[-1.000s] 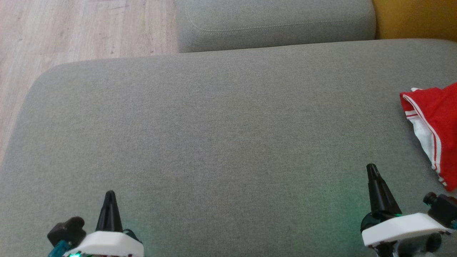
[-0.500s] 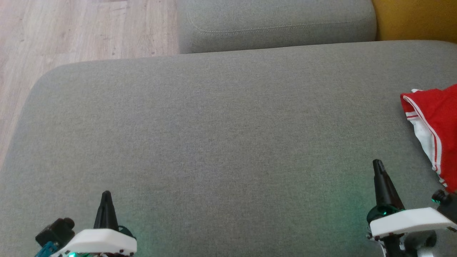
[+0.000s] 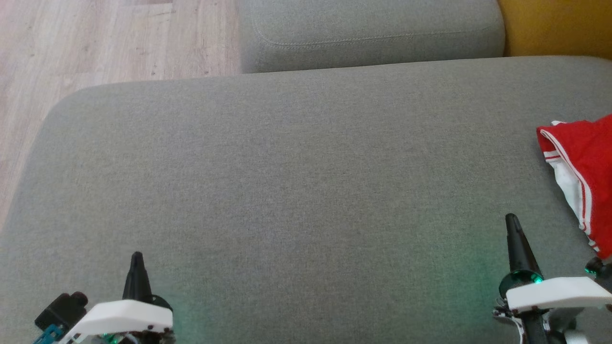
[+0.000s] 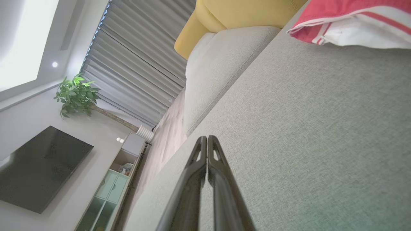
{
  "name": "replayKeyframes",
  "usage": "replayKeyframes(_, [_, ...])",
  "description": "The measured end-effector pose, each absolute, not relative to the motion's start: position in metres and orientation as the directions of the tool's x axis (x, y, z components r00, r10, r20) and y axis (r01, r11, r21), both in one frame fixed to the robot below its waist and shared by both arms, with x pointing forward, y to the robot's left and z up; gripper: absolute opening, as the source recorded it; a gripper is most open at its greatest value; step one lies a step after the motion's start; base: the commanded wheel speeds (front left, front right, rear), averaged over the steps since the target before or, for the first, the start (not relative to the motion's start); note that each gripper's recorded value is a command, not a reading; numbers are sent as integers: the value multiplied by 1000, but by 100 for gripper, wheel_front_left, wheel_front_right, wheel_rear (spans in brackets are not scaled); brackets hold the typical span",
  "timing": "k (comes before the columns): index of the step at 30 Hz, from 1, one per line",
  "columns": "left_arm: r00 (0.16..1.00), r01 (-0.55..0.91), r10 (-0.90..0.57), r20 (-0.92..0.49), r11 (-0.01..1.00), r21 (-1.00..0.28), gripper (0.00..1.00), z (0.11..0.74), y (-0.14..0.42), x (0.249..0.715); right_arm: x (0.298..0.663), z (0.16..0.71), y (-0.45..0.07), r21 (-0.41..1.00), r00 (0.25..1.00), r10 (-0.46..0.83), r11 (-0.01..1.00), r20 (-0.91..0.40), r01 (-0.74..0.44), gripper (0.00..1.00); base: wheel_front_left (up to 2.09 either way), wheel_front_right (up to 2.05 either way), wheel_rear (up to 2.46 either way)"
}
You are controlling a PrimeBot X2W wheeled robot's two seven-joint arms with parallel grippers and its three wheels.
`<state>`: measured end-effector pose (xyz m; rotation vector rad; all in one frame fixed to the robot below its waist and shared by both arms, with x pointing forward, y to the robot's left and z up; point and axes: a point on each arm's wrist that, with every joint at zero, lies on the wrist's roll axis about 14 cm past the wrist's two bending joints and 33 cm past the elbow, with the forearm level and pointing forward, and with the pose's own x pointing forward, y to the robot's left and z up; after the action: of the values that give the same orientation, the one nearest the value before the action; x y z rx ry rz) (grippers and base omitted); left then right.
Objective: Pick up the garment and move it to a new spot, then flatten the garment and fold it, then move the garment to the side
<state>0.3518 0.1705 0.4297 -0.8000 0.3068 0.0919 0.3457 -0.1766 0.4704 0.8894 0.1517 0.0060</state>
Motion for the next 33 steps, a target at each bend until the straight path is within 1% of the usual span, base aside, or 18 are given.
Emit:
replayKeyframes(6, [952,-211,-36,-303,639,-739,0,431,173,353,352,476,-179,815,992,60,577,-110,56,0,0,0,0])
replayKeyframes(21, [963,-208,-50,-264,482,-851,0,441,175,359,354,471,-186,898,992,36,431,-119,92,0,0,0,0])
replayKeyframes(33, [974,-191,-55,-221,329,-925,0,451,177,364,362,474,-191,952,994,20,292,-105,95,0,0,0,0])
